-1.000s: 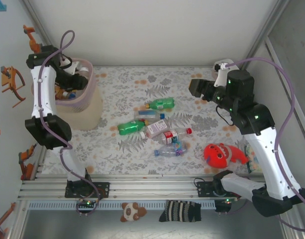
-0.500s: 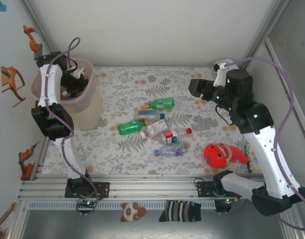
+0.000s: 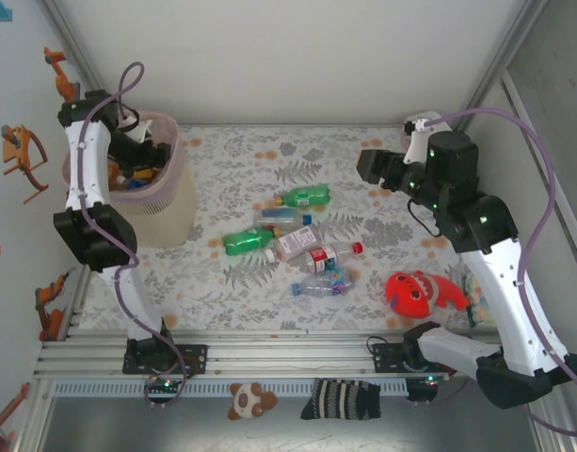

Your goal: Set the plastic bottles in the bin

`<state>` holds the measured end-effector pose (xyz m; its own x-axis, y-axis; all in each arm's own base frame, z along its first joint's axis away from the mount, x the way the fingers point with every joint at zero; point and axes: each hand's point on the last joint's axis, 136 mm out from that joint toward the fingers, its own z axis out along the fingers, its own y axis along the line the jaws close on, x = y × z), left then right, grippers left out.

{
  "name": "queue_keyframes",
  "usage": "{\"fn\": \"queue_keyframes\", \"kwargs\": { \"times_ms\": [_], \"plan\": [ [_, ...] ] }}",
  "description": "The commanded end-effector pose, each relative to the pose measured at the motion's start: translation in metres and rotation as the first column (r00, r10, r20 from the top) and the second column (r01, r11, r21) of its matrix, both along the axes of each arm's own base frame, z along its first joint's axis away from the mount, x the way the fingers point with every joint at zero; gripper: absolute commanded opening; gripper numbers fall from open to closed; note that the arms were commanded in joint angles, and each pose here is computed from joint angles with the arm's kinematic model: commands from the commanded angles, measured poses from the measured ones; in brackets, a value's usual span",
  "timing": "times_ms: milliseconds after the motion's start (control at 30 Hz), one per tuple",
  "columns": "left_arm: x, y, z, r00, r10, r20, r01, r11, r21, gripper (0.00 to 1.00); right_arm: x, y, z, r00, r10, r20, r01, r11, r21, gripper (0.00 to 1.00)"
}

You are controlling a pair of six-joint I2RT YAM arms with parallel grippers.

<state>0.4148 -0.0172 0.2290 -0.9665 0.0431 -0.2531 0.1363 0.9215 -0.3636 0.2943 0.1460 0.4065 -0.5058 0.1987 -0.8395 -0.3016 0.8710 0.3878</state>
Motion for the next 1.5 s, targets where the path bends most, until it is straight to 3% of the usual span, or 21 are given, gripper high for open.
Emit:
{"fn": "queue_keyframes", "kwargs": {
  "times_ms": [0,667,833,1033,1133,1300,1467],
  "plan": [
    [-0.015,-0.007,0.044,0.996,0.009,0.088,-0.009,1.0,-0.006,0.83,-0.006,-0.005,0.016,0.999,-0.003,0.047,0.003,1.0,0.0,0.75],
    [-0.05,-0.016,0.129,0.947,0.05,0.318,-0.055,0.998,0.007,0.72,-0.006,-0.005,-0.002,1.0,-0.002,0.012,0.002,1.0,-0.028,0.74],
    [-0.066,-0.038,0.141,0.932,0.005,0.362,-0.01,1.0,0.01,0.72,0.0,-0.002,-0.018,1.0,0.006,-0.026,-0.007,0.998,-0.061,0.72],
    [-0.088,-0.078,0.138,0.914,-0.141,0.381,0.124,0.99,0.07,0.73,0.003,0.0,-0.036,0.997,0.015,-0.07,-0.021,0.995,-0.093,0.7],
    [-0.1,-0.104,0.127,0.875,-0.288,0.388,0.243,0.956,0.163,0.73,0.004,-0.001,-0.039,0.997,0.013,-0.071,-0.02,0.994,-0.103,0.7],
    [-0.125,-0.151,0.092,0.773,-0.551,0.315,0.474,0.831,0.291,0.75,0.003,-0.001,-0.042,0.997,0.017,-0.074,-0.026,0.993,-0.114,0.7],
    [-0.135,-0.18,0.053,0.678,-0.686,0.263,0.603,0.724,0.335,0.74,0.001,-0.003,-0.044,0.997,0.016,-0.073,-0.024,0.993,-0.118,0.7]
  ]
}}
